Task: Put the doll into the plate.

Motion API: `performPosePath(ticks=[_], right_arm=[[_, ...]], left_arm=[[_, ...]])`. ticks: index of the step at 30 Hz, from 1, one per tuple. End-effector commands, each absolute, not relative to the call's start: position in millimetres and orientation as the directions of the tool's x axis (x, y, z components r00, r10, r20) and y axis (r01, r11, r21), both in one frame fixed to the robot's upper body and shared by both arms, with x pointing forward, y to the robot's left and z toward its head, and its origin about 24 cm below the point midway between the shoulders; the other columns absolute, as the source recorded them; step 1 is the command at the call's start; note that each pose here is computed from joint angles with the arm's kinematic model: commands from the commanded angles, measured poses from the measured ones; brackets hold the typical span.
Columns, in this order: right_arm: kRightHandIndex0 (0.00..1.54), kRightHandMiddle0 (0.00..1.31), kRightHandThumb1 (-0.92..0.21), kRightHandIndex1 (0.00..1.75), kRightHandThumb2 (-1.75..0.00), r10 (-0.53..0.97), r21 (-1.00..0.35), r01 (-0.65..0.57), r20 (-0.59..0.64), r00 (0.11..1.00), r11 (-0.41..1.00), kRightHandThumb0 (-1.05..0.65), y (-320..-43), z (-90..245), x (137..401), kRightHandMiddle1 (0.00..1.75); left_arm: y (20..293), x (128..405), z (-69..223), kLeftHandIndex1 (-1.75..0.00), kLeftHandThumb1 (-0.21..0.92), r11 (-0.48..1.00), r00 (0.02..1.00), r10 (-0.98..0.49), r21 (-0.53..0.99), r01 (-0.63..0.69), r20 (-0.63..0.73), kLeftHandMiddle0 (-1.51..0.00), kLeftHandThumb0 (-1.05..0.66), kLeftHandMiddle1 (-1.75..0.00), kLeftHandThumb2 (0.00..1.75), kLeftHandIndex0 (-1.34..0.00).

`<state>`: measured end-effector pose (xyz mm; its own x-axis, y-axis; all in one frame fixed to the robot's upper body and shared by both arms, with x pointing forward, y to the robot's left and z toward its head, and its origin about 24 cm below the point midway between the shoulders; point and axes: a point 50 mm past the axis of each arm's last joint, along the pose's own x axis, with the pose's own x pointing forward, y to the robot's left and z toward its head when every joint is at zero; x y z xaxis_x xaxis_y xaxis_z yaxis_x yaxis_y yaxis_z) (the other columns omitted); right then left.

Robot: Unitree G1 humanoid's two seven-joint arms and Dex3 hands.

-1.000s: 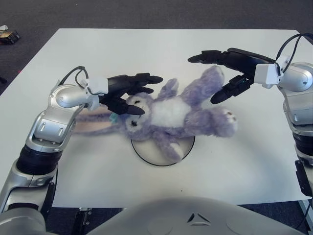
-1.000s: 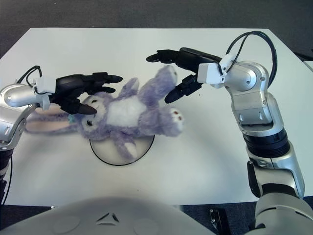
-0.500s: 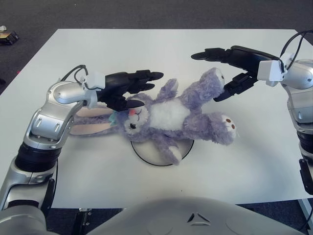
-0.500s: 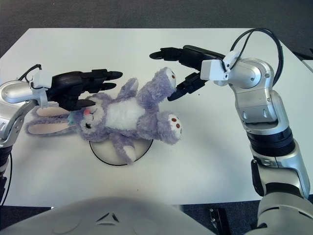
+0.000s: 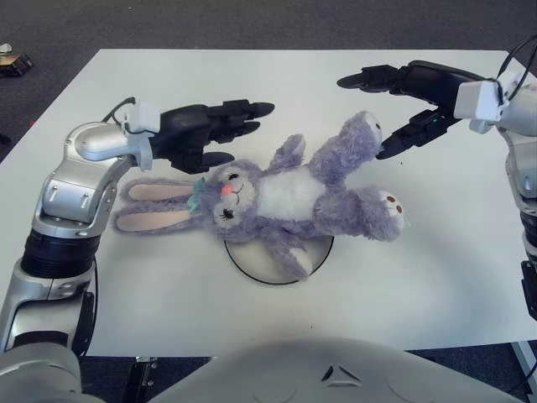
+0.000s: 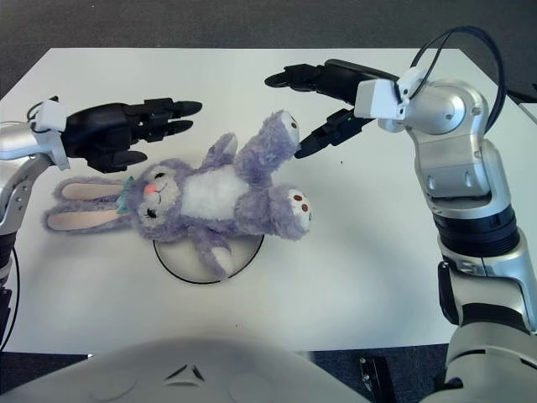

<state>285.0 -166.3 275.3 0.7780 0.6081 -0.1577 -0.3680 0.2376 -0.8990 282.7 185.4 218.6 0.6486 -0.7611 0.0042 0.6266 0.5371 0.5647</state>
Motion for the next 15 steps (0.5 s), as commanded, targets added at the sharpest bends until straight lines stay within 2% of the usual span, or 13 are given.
performPosePath(ticks=[1, 6, 9, 10, 12, 14, 15], right_arm=[[0.33, 0.33, -0.86, 0.02, 0.00, 0.595, -0.925, -0.285, -0.086, 0.799, 0.249, -0.81, -169, 286, 285, 0.06], [0.37, 0.33, -0.86, 0.03, 0.00, 0.574, -0.933, -0.235, -0.038, 0.818, 0.272, -0.81, -173, 290, 287, 0.05], [0.40, 0.33, -0.84, 0.03, 0.00, 0.552, -0.921, -0.231, -0.020, 0.834, 0.315, -0.71, -177, 290, 290, 0.04], [0.44, 0.33, -0.83, 0.05, 0.00, 0.540, -0.911, -0.227, -0.006, 0.842, 0.344, -0.65, -178, 290, 291, 0.04], [0.61, 0.36, -0.84, 0.12, -0.01, 0.525, -0.899, -0.222, 0.010, 0.851, 0.377, -0.40, -180, 290, 293, 0.05], [0.66, 0.37, -0.84, 0.14, -0.01, 0.495, -0.882, -0.199, 0.043, 0.868, 0.426, -0.32, -182, 288, 297, 0.05], [0.70, 0.40, -0.85, 0.16, -0.02, 0.471, -0.870, -0.182, 0.064, 0.880, 0.459, -0.24, -184, 286, 299, 0.06]], left_arm=[[193, 292, 229, -0.02, 0.92, 0.607, 0.703, -0.706, 0.582, 0.541, 0.083, -0.16, -0.93, -0.03, 0.72, -0.07], [202, 298, 234, -0.03, 0.92, 0.692, 0.762, -0.625, 0.572, 0.440, 0.170, -0.18, -0.95, -0.03, 0.76, -0.10], [206, 298, 236, -0.06, 0.92, 0.734, 0.795, -0.569, 0.566, 0.375, 0.212, -0.25, -0.94, -0.02, 0.79, -0.17], [207, 299, 237, -0.06, 0.92, 0.757, 0.808, -0.539, 0.558, 0.340, 0.239, -0.26, -0.94, -0.03, 0.79, -0.19], [208, 299, 238, -0.07, 0.92, 0.782, 0.821, -0.502, 0.547, 0.298, 0.271, -0.35, -0.91, -0.03, 0.80, -0.24], [208, 299, 238, -0.08, 0.92, 0.801, 0.829, -0.468, 0.543, 0.251, 0.307, -0.38, -0.90, -0.03, 0.81, -0.26], [208, 299, 237, -0.08, 0.92, 0.812, 0.832, -0.446, 0.540, 0.221, 0.331, -0.45, -0.88, -0.03, 0.81, -0.29]])
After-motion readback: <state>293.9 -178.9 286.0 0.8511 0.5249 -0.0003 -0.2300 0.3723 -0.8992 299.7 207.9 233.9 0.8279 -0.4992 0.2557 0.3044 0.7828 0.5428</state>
